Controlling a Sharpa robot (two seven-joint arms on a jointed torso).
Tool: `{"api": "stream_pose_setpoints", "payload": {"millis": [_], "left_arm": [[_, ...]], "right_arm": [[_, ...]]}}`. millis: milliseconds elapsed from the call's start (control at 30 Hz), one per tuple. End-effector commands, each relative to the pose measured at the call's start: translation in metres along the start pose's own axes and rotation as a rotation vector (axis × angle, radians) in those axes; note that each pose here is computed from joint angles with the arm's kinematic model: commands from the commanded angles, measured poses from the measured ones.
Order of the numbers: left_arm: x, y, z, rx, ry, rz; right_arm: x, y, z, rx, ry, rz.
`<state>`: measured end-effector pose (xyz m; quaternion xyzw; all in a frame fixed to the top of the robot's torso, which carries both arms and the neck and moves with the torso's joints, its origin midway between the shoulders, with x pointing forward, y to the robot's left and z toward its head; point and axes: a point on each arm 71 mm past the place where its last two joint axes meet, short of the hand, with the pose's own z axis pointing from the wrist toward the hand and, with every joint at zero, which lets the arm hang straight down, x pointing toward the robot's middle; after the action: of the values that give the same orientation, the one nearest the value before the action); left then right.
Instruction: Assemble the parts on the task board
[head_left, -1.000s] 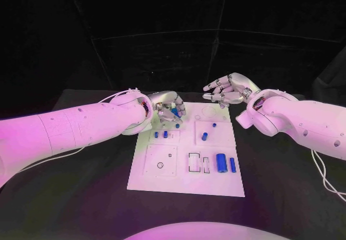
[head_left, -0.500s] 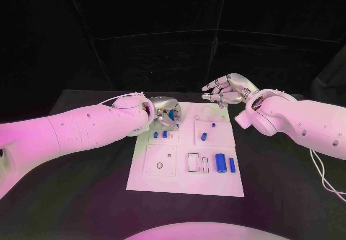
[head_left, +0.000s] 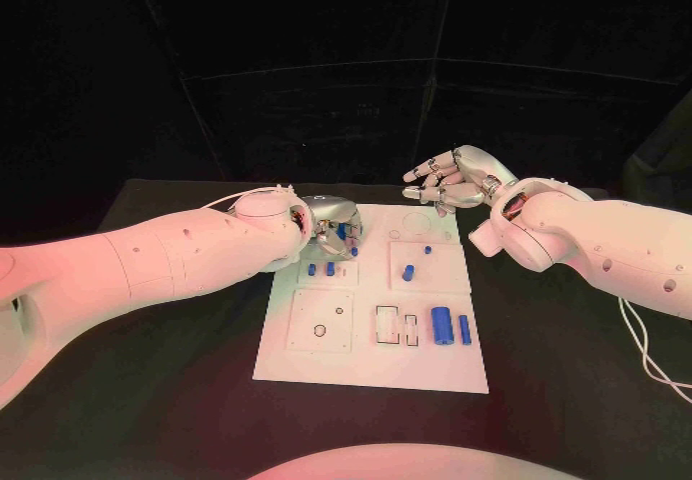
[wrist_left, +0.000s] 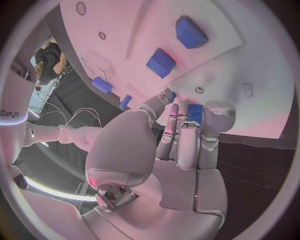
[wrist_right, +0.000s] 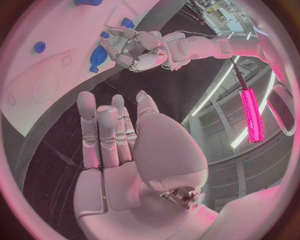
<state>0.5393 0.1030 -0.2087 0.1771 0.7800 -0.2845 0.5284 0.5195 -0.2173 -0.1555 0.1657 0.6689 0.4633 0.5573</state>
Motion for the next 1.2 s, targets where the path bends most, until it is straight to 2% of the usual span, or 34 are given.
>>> {"api": "stream_pose_setpoints", "payload": {"millis": [33,400,867,967,1200], "left_arm": [[0.0002,-0.0017,0.0017,-0.001,0.008,0.013],[0.0043,-0.0053,0.0064,-0.001,0.023,0.012],[0.0072,-0.0020,0.0066,-0.050,0.055,0.034],[0.0067,-0.0027,0.0066,-0.046,0.047,0.035],[0.0026,-0.0060,0.0043,-0.003,-0.020,0.031]], "right_arm": [[0.0001,0.0022,0.0007,-0.012,-0.001,-0.003],[0.0007,0.0025,0.0012,-0.013,0.001,-0.002],[0.0008,0.0026,0.0011,-0.014,0.002,-0.002],[0.0008,0.0026,0.0011,-0.014,0.002,-0.002],[0.0009,0.0027,0.0012,-0.015,0.002,-0.002]]}}
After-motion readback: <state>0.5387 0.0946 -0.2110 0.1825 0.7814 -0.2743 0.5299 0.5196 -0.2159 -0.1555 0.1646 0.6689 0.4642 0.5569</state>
